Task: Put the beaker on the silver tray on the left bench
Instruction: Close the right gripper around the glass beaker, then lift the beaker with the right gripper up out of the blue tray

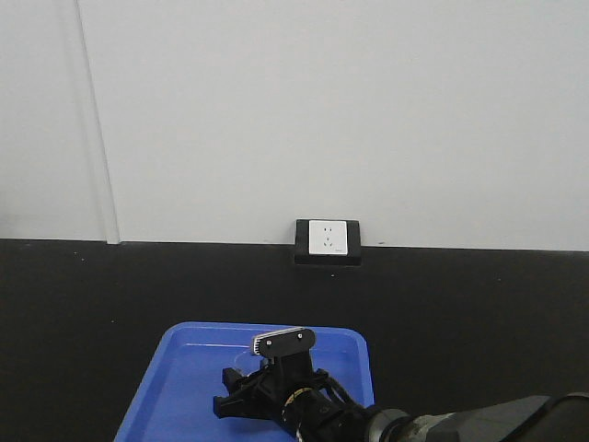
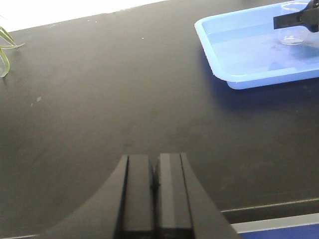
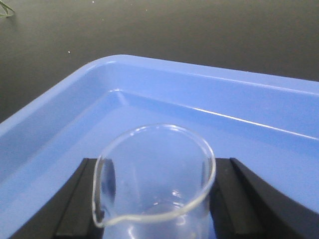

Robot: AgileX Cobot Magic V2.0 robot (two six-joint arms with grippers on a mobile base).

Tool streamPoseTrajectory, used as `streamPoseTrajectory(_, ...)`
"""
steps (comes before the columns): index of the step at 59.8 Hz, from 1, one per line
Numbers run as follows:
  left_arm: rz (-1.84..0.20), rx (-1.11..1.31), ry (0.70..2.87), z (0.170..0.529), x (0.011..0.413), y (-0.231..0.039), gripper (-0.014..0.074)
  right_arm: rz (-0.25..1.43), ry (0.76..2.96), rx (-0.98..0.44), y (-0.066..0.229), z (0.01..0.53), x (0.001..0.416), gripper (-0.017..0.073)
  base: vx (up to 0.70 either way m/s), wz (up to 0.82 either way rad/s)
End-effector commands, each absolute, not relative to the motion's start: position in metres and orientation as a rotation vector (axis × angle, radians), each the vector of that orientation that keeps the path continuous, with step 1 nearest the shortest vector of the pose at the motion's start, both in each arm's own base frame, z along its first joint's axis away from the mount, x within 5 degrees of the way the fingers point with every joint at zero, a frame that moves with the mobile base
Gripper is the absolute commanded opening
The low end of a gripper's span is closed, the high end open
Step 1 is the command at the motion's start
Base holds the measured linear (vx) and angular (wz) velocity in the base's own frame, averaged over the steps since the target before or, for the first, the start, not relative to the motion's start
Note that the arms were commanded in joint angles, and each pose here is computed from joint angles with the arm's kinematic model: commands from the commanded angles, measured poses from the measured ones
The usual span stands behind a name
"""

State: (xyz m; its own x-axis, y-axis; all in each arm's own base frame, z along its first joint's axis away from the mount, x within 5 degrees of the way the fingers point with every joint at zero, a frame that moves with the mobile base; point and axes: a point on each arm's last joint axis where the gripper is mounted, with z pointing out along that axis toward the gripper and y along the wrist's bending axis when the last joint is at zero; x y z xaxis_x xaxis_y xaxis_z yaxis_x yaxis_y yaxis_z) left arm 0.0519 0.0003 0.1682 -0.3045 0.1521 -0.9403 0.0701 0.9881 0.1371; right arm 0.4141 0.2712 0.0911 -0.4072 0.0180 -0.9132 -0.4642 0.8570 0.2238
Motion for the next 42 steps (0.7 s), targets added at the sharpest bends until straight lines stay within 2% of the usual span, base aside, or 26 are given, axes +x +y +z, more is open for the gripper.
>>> streamPoseTrajectory(1, 0.071, 0.163, 1.812, 0.169, 0.054, -0.001, 0.0001, 0.566, 1.836, -0.310, 0.272, 0.132, 0.420, -0.0005, 0.00, 0.00)
streamPoseTrajectory(13, 0.071, 0.163, 1.812, 0.169, 0.054, -0.001, 0.0001, 0.547, 1.900, -0.324, 0.270, 0.144, 0.418, -0.0015, 0.00, 0.00)
streamPoseTrajectory(27, 0.071, 0.163, 1.812, 0.169, 0.054, -0.001, 0.0001, 0.510, 1.974, -0.366, 0.263, 0.195, 0.404, -0.0014, 0.00, 0.00)
streamPoseTrajectory(34, 0.071, 0.163, 1.812, 0.169, 0.054, -0.001, 0.0001, 0.442, 2.054, -0.446, 0.254, 0.225, 0.390, -0.0014, 0.00, 0.00)
streamPoseTrajectory(42, 0.071, 0.163, 1.812, 0.169, 0.054, -0.001, 0.0001, 0.330, 2.120, -0.599, 0.239, 0.260, 0.369, -0.0014, 0.00, 0.00)
